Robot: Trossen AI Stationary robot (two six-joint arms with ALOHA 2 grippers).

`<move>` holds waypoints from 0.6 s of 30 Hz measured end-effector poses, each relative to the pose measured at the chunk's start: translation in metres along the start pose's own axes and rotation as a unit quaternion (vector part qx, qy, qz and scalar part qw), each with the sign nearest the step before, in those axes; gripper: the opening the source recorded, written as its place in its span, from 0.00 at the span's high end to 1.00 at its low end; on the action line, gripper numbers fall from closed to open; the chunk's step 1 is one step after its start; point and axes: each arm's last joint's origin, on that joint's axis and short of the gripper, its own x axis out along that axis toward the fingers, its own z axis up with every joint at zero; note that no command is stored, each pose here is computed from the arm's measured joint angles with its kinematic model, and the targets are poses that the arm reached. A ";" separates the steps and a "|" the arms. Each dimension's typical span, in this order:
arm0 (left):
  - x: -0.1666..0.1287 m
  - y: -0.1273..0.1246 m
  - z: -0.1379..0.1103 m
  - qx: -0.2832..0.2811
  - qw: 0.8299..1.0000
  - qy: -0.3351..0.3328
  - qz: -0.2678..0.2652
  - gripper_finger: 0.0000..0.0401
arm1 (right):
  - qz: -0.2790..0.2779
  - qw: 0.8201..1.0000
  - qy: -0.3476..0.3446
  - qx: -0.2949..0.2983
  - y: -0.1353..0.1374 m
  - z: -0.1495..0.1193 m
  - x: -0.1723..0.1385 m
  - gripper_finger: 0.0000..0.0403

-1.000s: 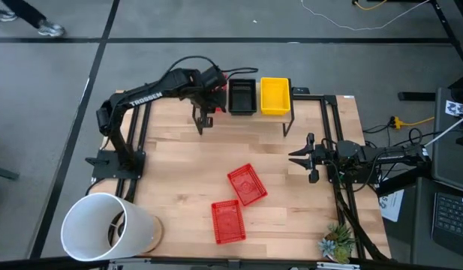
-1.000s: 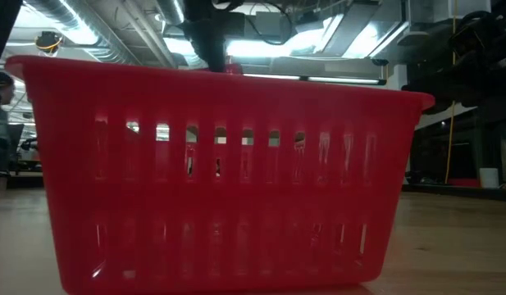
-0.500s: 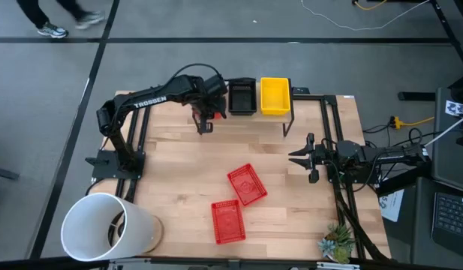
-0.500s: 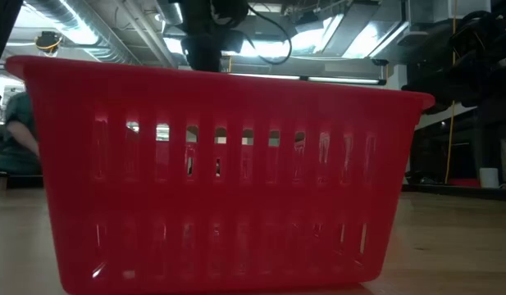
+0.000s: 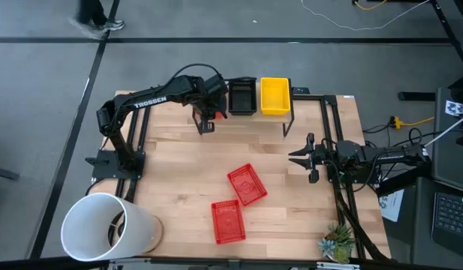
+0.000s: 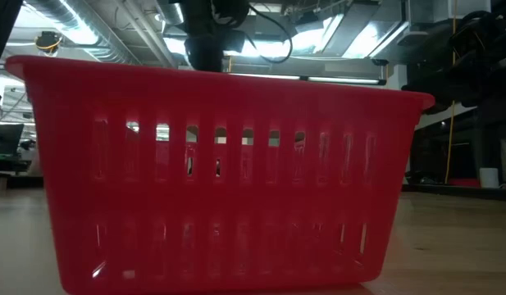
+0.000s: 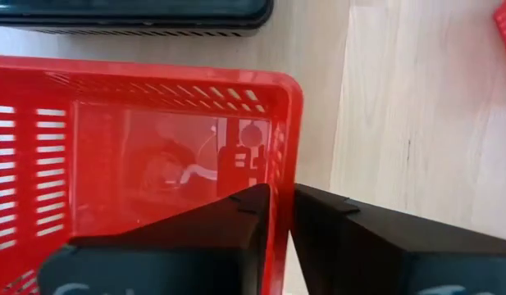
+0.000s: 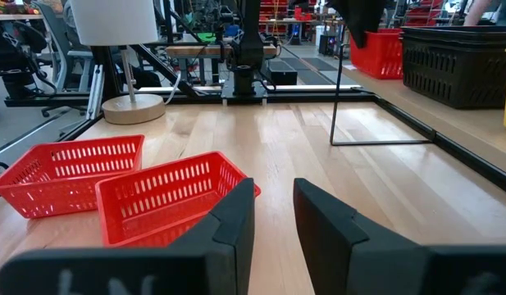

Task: Stack baskets on shelf by color
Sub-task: Put the top red basket on the shelf, then stack the top red basket on top of the red basket on the shelf

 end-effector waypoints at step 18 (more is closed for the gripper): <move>-0.037 -0.019 0.016 0.012 0.999 -0.013 0.033 0.84 | 0.000 1.000 0.000 0.000 0.000 0.000 0.000 0.78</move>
